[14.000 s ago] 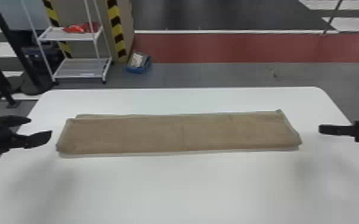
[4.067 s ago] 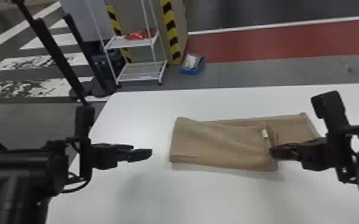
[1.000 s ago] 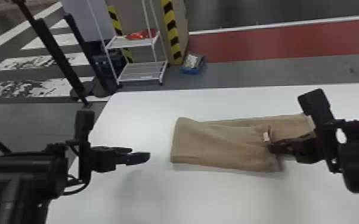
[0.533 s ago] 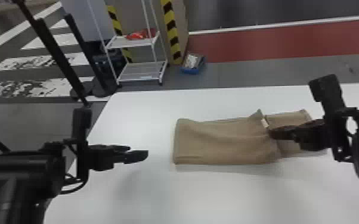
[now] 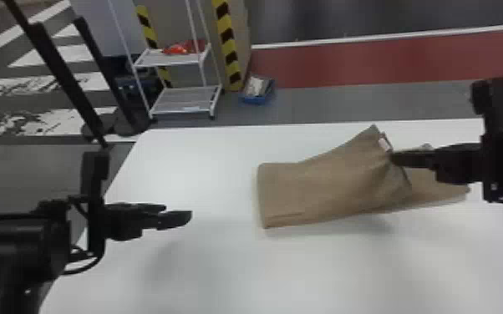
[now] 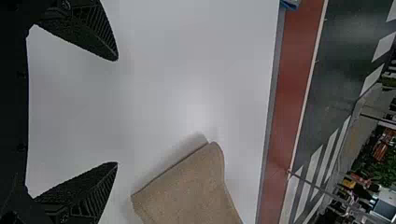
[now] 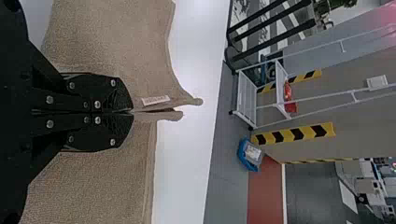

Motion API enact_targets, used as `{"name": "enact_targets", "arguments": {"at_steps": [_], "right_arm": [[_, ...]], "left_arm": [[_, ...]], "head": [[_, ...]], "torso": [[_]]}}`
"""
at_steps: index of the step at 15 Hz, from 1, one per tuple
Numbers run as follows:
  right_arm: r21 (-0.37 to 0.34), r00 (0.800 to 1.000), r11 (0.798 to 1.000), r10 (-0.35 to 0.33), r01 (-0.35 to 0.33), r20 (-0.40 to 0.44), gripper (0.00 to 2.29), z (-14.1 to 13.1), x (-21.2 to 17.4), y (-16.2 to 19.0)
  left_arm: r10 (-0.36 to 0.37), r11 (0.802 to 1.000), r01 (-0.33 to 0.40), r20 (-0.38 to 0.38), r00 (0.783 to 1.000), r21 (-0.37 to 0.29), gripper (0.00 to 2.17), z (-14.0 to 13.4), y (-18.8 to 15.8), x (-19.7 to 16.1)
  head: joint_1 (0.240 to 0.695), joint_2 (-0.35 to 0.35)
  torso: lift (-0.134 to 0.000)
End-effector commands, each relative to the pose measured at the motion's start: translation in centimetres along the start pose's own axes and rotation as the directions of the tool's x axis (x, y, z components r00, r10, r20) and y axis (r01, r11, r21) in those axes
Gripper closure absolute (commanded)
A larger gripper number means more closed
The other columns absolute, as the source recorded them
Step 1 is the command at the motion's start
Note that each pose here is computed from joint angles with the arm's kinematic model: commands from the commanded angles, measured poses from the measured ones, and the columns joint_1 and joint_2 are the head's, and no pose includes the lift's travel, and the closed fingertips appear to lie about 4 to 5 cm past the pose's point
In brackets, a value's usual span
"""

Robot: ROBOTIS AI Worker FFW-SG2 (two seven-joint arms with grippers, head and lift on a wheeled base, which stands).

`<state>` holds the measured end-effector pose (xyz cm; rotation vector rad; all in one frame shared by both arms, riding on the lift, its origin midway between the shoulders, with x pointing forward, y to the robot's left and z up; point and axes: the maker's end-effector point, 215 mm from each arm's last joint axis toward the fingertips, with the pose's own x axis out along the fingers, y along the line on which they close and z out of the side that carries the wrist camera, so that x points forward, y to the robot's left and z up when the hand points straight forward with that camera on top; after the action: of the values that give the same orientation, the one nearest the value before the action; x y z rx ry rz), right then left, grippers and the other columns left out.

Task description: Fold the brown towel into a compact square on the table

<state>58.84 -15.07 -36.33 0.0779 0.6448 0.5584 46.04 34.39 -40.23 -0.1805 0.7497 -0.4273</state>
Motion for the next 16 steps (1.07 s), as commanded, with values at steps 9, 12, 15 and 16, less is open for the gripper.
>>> {"name": "enact_targets", "arguments": {"at_steps": [9,12,15,16], "right_arm": [[0.117,0.991,0.993,-0.046,0.032,0.127,1.2,7.5,-3.3,-5.2],[0.18,0.993,0.983,-0.065,0.047,0.096,1.2,4.4,-3.6,-6.7],[0.237,0.994,0.968,-0.095,0.078,0.062,1.2,1.0,-3.6,-8.5],[0.254,0.992,0.963,-0.105,0.085,0.067,1.2,0.8,-4.0,-9.1]], "left_arm": [[0.009,1.0,-0.009,0.002,1.0,-0.015,0.08,-0.4,0.6,-0.5],[0.006,1.0,-0.006,-0.001,1.0,-0.013,0.08,-0.8,0.6,-0.3],[0.004,1.0,-0.004,-0.003,1.0,-0.011,0.08,-0.9,0.4,-0.2],[0.004,1.0,-0.004,-0.003,1.0,-0.011,0.08,-0.9,0.4,-0.2]], "head": [[0.695,0.185],[0.695,0.145],[0.695,0.13],[0.695,0.119]], "torso": [[-0.123],[-0.123],[-0.123],[-0.123]]}}
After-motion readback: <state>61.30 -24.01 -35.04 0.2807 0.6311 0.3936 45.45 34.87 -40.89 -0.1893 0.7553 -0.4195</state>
